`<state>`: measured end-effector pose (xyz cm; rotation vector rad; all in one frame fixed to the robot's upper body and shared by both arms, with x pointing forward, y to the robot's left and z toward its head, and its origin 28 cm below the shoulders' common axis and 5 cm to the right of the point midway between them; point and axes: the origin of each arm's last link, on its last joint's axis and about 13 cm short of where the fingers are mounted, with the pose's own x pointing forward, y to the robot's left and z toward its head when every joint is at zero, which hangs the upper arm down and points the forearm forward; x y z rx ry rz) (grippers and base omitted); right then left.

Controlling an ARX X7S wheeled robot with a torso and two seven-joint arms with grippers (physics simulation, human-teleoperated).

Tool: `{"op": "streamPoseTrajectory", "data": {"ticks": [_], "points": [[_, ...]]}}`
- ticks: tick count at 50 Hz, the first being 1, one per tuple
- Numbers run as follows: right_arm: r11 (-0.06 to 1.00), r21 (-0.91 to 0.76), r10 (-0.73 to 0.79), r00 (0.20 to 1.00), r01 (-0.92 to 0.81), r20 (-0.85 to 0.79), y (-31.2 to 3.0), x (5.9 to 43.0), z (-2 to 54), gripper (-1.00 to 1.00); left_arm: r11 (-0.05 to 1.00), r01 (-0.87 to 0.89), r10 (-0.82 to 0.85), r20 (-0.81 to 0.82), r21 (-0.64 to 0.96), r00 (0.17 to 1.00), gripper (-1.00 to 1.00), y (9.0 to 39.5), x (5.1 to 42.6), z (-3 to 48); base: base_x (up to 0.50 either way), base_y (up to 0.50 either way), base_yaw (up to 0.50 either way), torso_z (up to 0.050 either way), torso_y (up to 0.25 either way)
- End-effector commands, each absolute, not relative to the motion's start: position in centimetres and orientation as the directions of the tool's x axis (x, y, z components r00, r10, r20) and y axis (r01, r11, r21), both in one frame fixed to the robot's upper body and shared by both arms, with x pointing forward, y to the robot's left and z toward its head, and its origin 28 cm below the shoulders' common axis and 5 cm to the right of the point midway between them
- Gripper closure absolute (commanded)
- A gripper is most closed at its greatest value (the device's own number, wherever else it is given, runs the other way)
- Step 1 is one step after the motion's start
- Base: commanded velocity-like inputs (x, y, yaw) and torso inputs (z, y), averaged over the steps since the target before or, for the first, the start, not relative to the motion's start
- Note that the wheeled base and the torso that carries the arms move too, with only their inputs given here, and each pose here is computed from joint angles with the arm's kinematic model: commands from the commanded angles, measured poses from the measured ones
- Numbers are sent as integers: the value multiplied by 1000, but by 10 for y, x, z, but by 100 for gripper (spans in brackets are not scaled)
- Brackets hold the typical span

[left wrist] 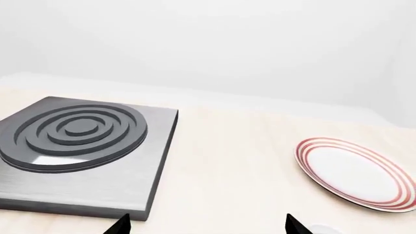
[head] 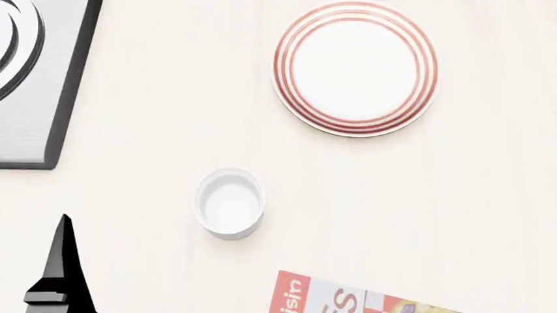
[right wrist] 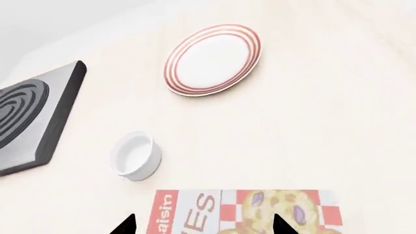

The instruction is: Pick the akita bowl on the cookies box and place it on the plate.

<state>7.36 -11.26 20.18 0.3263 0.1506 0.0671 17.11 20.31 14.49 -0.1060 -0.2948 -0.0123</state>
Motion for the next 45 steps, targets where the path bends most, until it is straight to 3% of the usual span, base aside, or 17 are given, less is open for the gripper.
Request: {"op": "streamPoseTrajectory", "data": {"ticks": [1,45], "points": [[896,437,171,970,-79,-175,-107,70,204,-100,994,54,-25,276,-97,961,-100,203,174,142,0,0,0,0,0],[895,445,118,948,26,-294,-102,43,181,-100,994,59,-32,270,-94,962,-100,202,173,139,0,0,0,0,0]]}}
